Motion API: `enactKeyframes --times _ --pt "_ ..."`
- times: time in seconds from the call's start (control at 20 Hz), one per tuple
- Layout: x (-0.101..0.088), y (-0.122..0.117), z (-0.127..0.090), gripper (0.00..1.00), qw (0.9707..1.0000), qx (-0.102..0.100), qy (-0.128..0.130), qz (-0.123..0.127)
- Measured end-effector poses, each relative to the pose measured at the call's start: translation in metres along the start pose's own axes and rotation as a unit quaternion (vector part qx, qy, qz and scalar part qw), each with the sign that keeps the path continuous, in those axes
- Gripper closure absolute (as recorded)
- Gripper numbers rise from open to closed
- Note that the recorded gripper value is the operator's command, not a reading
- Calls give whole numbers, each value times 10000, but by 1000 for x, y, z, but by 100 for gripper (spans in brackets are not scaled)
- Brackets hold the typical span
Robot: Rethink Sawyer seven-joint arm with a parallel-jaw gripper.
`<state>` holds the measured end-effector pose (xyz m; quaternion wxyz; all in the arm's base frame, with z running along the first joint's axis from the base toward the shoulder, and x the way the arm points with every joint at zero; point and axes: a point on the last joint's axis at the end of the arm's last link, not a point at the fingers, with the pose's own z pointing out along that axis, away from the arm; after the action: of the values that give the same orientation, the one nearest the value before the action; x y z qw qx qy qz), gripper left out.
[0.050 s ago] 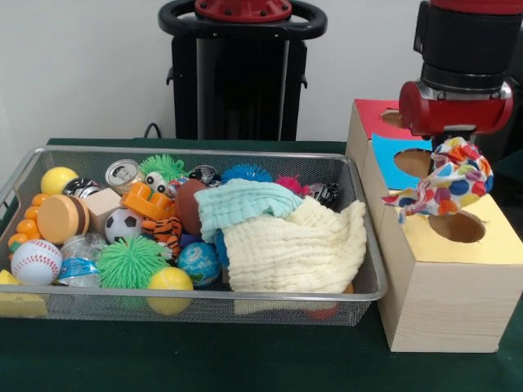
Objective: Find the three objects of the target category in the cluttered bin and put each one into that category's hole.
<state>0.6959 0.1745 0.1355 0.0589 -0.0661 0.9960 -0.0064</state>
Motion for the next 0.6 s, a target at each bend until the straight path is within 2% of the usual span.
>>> enactKeyframes --times 0.25,0.6 --pt "9 -1 -4 100 9999 64 29 -86" --pt "21 0 12 100 9997 60 199 -117"
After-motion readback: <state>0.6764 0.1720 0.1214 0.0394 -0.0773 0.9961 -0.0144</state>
